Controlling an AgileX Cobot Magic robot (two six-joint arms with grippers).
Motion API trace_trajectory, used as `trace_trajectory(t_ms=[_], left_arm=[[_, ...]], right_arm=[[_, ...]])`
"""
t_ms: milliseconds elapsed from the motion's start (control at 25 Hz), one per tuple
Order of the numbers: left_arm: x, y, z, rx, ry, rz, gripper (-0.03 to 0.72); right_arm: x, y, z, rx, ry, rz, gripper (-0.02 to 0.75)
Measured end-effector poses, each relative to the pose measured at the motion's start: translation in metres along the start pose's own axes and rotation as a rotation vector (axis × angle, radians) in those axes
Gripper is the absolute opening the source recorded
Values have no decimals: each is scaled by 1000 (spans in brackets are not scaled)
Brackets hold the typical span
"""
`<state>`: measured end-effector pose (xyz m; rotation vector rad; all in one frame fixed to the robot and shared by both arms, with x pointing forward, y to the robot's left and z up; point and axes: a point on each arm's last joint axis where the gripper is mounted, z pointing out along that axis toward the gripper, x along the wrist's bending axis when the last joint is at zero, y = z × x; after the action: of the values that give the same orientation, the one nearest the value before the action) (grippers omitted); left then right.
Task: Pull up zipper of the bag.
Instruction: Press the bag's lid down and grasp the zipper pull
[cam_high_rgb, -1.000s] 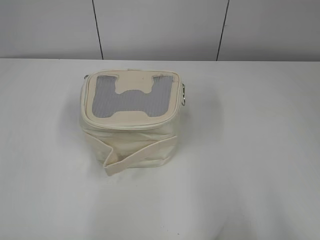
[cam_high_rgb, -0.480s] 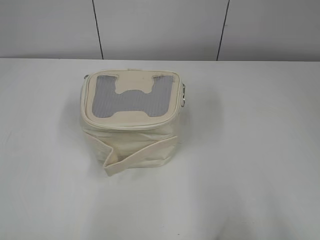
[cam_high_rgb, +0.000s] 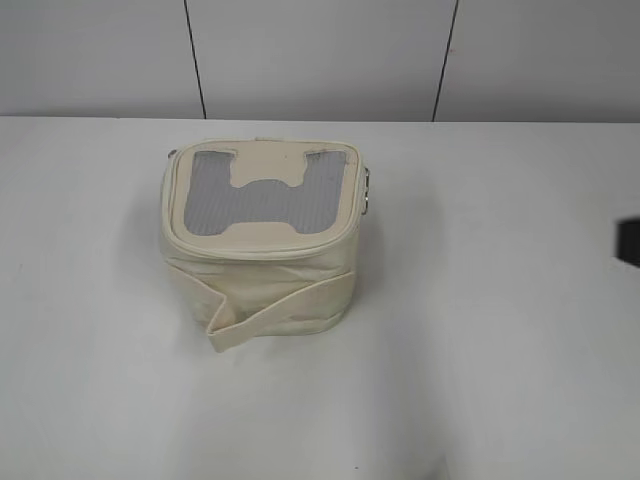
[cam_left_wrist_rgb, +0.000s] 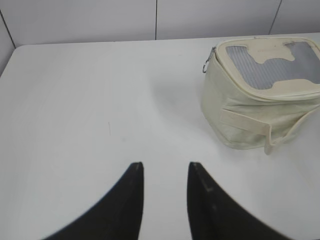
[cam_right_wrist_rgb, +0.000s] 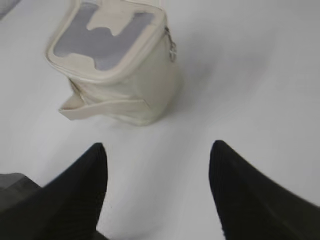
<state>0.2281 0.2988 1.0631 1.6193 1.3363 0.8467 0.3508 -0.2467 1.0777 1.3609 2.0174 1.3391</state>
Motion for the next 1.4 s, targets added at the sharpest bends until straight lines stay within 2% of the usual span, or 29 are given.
trace_trajectory(t_ms=[80, 240, 320, 480, 560, 720, 880, 1040, 1120, 1200, 1280, 1320, 1400], left_arm=[[0, 0, 0, 0, -1, 0, 241], [0, 0, 0, 0, -3, 1, 241], [0, 0, 0, 0, -3, 1, 241], [0, 0, 0, 0, -3, 1, 241], [0, 0, 0, 0, -3, 1, 241], [0, 0, 0, 0, -3, 1, 241], [0, 0, 0, 0, -2, 2, 241], [0, 0, 0, 3, -1, 2, 241], [0, 8, 3, 27, -5, 3, 241], [0, 25, 10, 26, -20, -1, 235], [-2, 48, 28, 33, -57, -13, 198], [-4, 59, 38, 17, -92, -19, 183], [-12, 78, 69, 23, -165, -12, 162]], right_arm=[[-11, 24, 43, 41, 89, 32, 499], [-25, 73, 130, 84, 245, -68, 494], [-28, 89, 185, 146, 340, -113, 493], [-17, 116, 278, 220, 545, -222, 493], [-7, 122, 315, 257, 610, -274, 491], [17, 125, 362, 313, 665, -354, 490], [37, 121, 386, 333, 705, -369, 479], [49, 108, 404, 366, 706, -373, 454], [51, 100, 409, 390, 699, -383, 400], [53, 95, 412, 403, 697, -388, 250], [53, 95, 413, 406, 688, -387, 99], [53, 95, 413, 407, 687, -387, 64], [53, 95, 413, 410, 684, -389, 60]])
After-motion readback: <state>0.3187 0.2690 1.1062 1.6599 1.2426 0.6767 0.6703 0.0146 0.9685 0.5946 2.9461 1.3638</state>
